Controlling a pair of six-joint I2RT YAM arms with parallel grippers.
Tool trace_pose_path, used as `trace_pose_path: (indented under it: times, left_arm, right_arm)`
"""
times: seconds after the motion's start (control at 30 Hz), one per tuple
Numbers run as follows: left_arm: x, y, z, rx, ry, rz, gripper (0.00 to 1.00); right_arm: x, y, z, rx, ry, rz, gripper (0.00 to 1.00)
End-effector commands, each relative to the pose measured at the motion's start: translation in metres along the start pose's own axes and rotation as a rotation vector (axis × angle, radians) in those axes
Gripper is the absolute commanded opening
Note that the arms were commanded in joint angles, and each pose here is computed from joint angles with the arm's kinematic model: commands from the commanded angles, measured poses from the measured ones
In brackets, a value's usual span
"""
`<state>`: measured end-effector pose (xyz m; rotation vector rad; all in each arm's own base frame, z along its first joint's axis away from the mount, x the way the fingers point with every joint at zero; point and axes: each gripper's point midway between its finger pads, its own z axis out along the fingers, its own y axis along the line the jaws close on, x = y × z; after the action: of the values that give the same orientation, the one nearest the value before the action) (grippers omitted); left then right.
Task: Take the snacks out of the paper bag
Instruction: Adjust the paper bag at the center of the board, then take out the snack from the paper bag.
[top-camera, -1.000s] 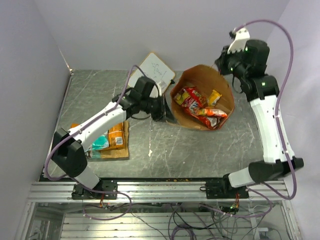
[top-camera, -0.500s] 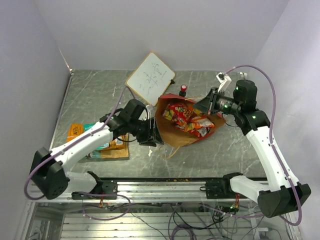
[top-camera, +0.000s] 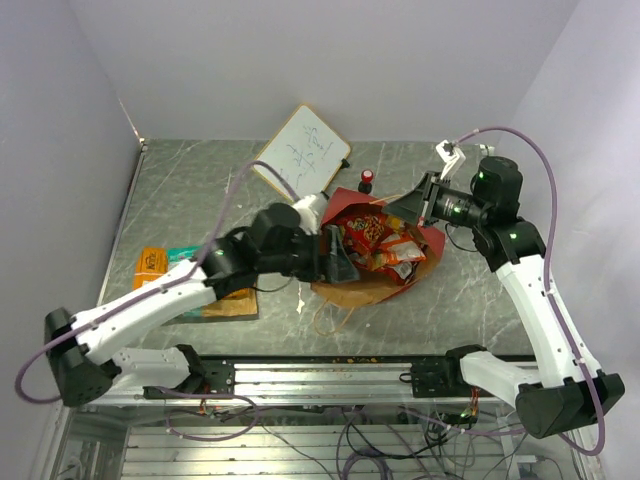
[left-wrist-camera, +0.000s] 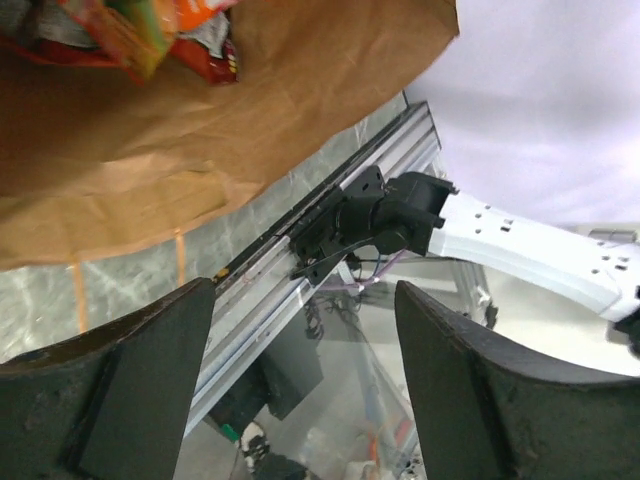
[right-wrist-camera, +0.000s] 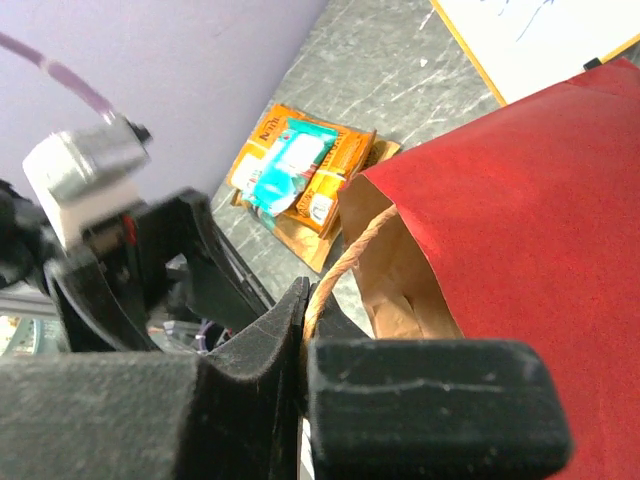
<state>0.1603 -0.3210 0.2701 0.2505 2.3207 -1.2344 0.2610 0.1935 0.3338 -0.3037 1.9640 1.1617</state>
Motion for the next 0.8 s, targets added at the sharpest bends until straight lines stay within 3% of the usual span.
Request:
trace_pose_path:
  times: [0.0, 0.4, 0.77]
  left_arm:
    - [-0.011, -0.028, 0.045, 0.01, -0.147, 0.125, 0.79]
    - [0.008, -0.004, 0.125, -0.235, -0.27, 0.466, 0.56]
    - [0.02, 0.025, 0.185, -0.325, -0.239, 0.632, 0.57]
  right_arm:
    - [-0.013, 0.023, -0.01, -0.048, -0.054, -0.011, 0.0]
    - [-0.023, 0.023, -0.014, 0.003, -0.026, -0.061, 0.0]
    - [-0.03, 0.023, -0.009, -0.005, -0.036, -0.063, 0.0]
